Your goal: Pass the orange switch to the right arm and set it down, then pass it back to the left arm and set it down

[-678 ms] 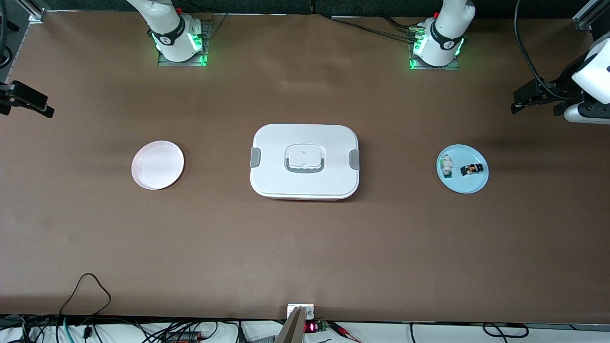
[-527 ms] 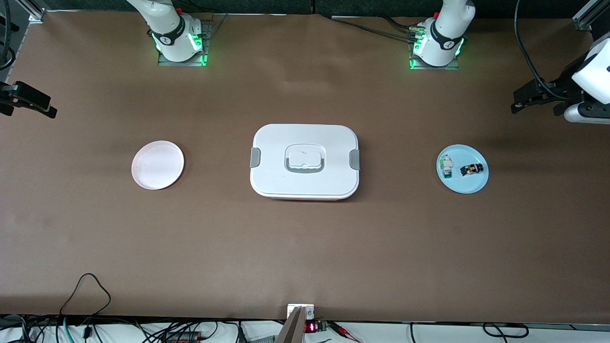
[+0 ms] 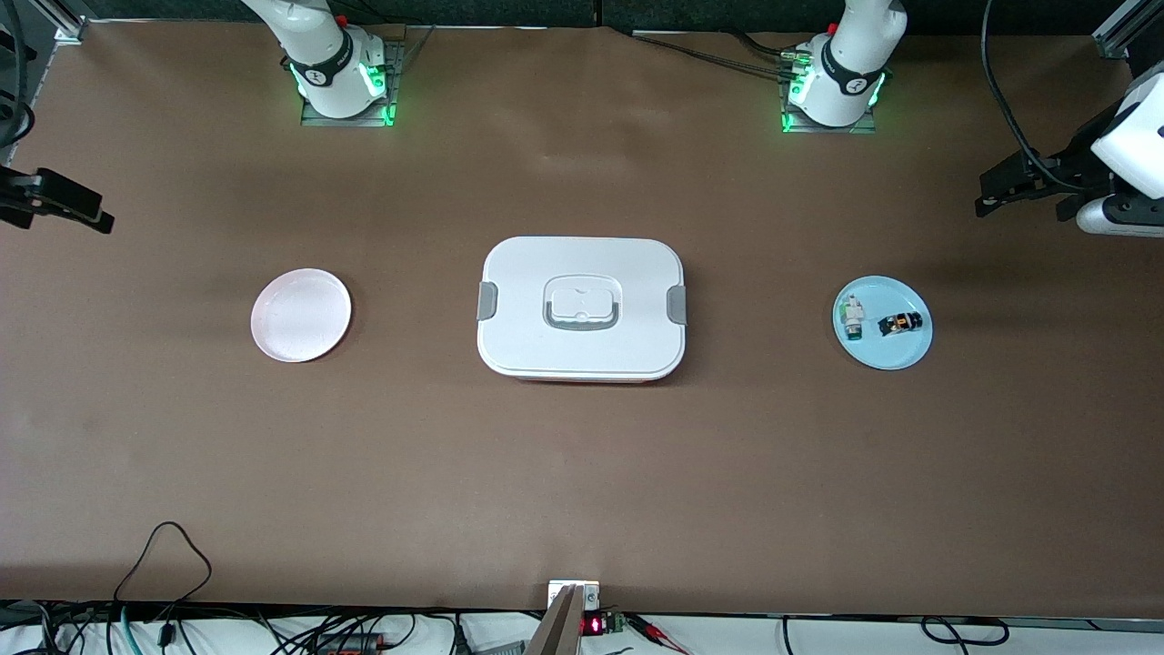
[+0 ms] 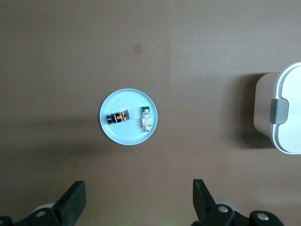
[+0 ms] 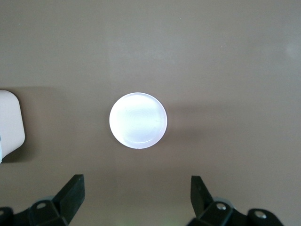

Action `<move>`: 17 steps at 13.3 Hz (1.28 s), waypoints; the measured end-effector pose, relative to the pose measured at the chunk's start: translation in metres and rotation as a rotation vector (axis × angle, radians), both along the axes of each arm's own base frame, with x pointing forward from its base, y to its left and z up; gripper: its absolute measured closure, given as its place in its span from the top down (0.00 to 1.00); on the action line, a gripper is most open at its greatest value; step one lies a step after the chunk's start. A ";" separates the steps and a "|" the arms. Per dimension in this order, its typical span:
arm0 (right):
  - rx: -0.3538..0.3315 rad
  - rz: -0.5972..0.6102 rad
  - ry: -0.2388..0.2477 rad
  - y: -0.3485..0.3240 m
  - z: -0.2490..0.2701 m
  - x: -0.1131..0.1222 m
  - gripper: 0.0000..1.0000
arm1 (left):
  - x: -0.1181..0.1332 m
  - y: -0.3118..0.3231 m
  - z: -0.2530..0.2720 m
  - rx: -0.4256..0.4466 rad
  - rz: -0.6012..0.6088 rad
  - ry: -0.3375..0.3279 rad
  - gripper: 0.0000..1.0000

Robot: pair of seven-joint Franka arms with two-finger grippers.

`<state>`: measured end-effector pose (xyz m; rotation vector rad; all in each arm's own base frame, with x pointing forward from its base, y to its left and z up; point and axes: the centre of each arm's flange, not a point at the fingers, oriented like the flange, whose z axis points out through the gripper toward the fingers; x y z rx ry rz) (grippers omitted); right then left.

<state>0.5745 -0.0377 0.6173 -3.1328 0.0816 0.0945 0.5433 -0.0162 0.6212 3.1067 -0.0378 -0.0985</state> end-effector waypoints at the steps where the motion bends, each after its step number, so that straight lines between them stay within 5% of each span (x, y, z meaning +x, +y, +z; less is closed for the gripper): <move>1: 0.001 0.006 0.006 0.003 -0.003 0.002 1.00 | 0.000 0.000 0.000 0.000 0.000 0.000 1.00; 17: 0.021 0.011 -0.005 0.008 0.001 0.001 1.00 | 0.002 0.011 -0.003 0.000 0.021 0.006 1.00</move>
